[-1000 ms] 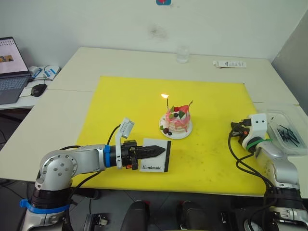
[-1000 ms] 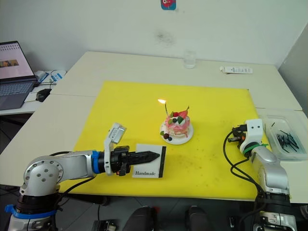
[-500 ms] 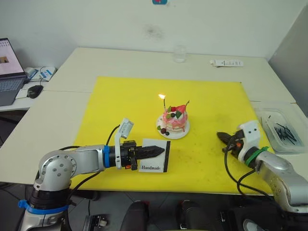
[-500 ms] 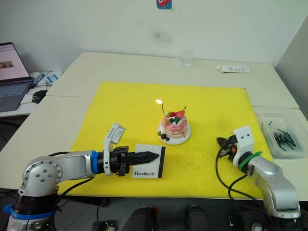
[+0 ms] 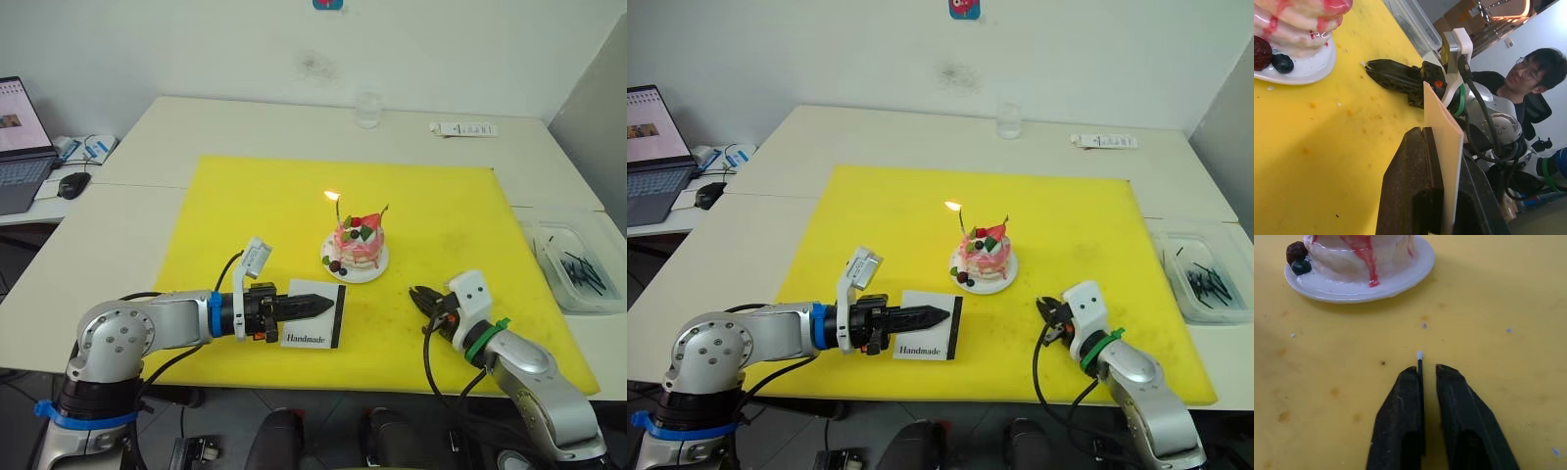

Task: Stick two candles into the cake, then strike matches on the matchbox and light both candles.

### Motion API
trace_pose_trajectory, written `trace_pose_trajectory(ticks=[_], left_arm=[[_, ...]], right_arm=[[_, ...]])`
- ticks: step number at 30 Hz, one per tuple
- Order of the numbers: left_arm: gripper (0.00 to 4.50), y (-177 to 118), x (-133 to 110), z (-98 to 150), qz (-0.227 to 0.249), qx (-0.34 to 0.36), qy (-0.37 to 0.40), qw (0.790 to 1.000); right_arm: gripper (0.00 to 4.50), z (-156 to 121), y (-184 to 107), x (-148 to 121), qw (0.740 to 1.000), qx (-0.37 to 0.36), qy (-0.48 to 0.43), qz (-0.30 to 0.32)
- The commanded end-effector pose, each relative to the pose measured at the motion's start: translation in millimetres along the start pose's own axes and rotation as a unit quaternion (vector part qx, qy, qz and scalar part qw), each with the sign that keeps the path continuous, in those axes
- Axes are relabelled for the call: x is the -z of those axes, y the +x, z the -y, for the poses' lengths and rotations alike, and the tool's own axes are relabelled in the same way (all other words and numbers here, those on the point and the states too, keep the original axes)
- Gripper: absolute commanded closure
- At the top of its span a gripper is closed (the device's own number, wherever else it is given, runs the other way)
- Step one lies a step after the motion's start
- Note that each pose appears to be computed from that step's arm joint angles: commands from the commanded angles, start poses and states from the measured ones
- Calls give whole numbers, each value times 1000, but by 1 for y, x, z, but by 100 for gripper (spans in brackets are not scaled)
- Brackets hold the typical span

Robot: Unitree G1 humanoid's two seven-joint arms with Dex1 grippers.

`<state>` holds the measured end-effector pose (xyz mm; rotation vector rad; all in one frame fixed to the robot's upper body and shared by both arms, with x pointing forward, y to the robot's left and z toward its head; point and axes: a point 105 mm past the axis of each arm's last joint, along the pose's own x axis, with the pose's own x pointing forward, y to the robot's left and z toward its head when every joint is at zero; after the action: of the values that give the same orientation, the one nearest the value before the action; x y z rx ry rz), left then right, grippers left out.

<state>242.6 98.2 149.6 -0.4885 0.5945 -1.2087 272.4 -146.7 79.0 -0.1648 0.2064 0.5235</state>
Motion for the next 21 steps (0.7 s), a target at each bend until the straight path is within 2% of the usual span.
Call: trace_pose_trajectory(ticks=[1, 8, 21], left_arm=[[450, -1, -3, 8, -3, 15, 13, 1000], [450, -1, -1, 9, -5, 15, 13, 1000], [450, 0, -3, 8, -6, 16, 13, 1000]], right_arm=[[249, -3, -2, 3, 1000, -4, -14, 2], [249, -5, -2, -1, 1000, 6, -7, 24], [249, -12, 11, 2, 1000, -6, -9, 21]])
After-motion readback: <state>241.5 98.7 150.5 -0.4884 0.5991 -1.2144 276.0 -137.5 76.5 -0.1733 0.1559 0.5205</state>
